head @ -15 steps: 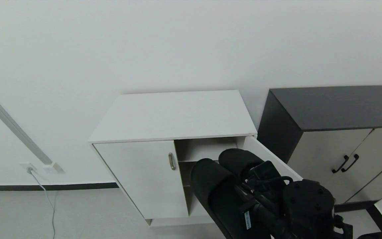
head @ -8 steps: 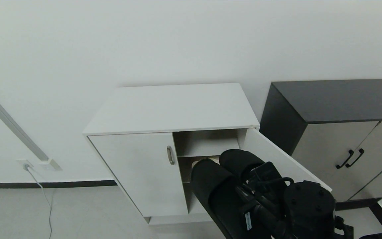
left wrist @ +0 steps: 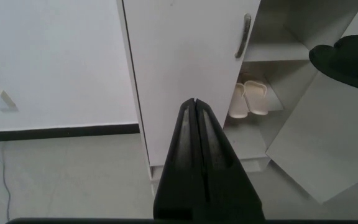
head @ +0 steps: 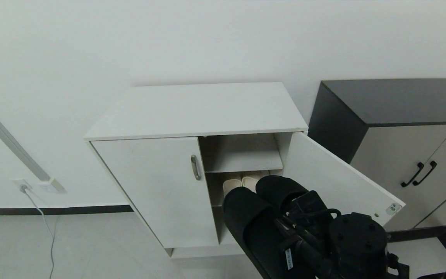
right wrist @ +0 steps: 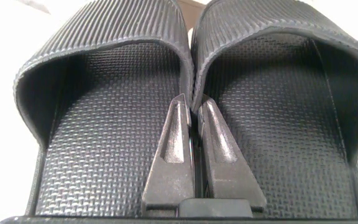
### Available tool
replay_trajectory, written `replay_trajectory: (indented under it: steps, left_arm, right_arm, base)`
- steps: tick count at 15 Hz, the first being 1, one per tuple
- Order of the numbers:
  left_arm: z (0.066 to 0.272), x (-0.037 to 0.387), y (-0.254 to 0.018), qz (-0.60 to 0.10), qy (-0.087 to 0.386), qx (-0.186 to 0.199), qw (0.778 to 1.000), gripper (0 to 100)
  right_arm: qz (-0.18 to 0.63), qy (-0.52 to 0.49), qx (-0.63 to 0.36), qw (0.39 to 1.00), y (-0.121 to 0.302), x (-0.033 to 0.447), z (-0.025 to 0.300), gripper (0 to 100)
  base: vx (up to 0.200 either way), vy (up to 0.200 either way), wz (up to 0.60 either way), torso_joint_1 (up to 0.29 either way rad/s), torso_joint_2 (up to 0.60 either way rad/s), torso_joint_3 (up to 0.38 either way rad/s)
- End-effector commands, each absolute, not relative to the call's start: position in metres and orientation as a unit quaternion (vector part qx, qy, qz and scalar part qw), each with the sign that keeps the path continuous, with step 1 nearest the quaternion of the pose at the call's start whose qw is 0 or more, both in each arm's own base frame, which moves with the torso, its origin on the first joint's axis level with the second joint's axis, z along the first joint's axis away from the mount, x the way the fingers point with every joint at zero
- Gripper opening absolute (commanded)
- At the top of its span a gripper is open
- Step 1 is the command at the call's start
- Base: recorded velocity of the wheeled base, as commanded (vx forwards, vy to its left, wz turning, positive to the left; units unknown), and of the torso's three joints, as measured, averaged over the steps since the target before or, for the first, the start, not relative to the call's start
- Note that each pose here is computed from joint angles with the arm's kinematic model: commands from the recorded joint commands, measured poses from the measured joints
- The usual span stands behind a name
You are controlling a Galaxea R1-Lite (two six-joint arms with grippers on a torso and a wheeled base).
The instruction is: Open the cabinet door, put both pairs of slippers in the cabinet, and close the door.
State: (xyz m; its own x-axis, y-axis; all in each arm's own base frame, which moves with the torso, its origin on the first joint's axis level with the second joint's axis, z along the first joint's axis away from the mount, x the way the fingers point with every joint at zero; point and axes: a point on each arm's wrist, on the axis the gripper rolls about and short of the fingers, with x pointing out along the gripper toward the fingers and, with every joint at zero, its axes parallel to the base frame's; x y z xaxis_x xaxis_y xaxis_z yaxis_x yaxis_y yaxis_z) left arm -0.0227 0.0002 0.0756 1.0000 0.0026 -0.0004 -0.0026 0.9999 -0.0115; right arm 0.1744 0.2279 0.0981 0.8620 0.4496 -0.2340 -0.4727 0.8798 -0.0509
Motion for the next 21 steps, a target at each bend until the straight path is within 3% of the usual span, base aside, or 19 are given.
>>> replay_trajectory:
  steps: [1,21]
  left_arm:
    - [0.0757,-0.0227,0.0002,0.002,0.0,-0.006,1.0,0]
    - [0.0757,-0.0226,0.0002,0.002,0.001,-0.005,1.0,0]
  right_arm:
    - [0.239,0.112,-0.057,0.963,0.2287,0.1749,0.095,0]
    - [0.237,0.112,-0.056,0.963,0.2302,0.177,0.0888,0]
  base:
    - [0.0,0.0,0.0,-0.212,0.53,0.315]
    - [0.0,0.0,0.0,-0.152,0.49,0.334]
